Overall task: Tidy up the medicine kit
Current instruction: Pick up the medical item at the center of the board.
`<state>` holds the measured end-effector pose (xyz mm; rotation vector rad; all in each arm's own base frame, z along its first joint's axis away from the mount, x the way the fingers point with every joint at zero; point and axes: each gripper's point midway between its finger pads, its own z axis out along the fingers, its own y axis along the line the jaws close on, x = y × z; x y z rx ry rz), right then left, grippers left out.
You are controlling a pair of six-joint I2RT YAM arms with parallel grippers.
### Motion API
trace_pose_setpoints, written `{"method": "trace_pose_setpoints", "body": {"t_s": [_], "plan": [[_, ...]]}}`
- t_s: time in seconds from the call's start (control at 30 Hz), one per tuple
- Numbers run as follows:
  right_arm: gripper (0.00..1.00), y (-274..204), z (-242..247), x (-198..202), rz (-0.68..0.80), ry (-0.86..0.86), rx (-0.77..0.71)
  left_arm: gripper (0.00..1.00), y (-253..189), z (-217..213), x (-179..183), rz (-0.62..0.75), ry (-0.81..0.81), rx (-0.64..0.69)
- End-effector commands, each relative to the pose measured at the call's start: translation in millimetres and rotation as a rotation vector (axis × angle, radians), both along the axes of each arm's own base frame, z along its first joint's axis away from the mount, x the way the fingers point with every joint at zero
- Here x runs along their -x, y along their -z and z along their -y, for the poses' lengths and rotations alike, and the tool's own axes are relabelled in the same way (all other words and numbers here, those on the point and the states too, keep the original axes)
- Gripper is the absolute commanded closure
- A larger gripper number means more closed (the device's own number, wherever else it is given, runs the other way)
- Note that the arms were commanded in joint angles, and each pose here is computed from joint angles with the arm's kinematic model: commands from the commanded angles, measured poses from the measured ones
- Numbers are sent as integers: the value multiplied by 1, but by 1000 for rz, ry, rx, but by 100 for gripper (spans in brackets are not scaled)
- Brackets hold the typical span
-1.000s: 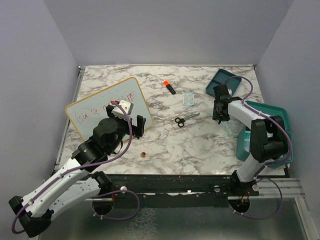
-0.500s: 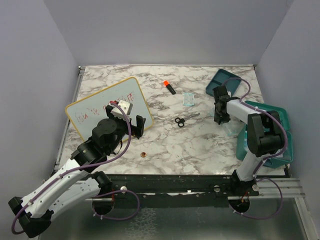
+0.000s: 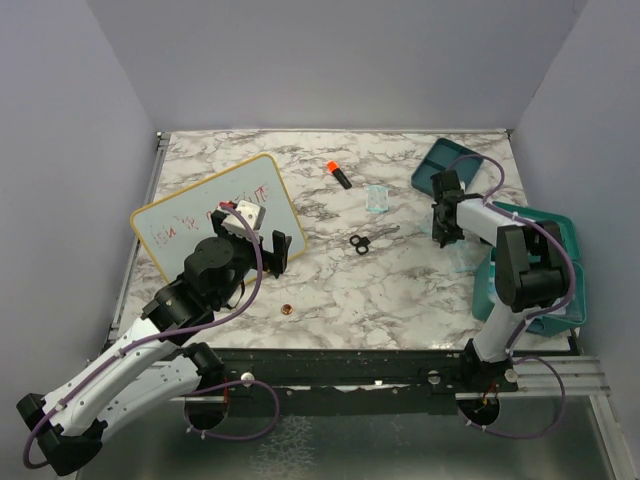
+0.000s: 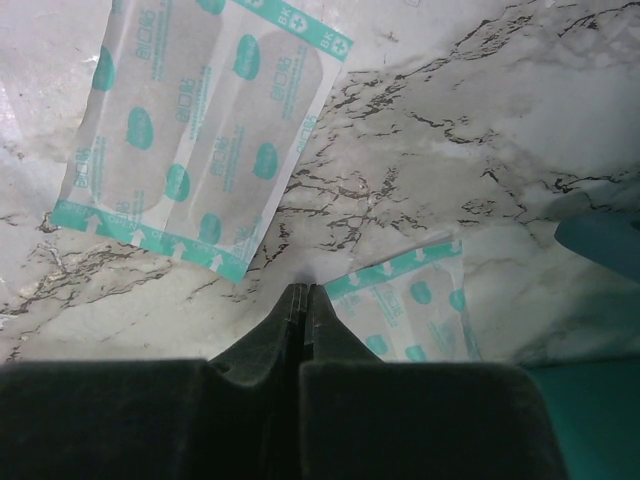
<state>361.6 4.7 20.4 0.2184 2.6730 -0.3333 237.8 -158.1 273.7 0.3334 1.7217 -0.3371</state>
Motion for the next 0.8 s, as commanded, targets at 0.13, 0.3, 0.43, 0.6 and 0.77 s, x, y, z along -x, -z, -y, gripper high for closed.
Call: {"method": "trace_pose_setpoints", "body": {"t_s": [0.13, 0.3, 0.43, 0.6, 0.77], "plan": [[99, 1, -47, 33, -46, -100, -282, 1, 1, 2, 0, 7, 9, -5], [99, -21, -98, 45, 13, -195, -494, 1, 2, 2, -1, 6, 6, -8], [99, -33, -128, 47, 45, -231, -597, 1, 3, 2, -1, 4, 6, -10], [99, -41, -161, 44, 65, -264, -687, 1, 4, 1, -1, 3, -1, -15], [99, -52, -189, 43, 66, -319, -712, 1, 5, 0, -2, 3, -5, -19]]}}
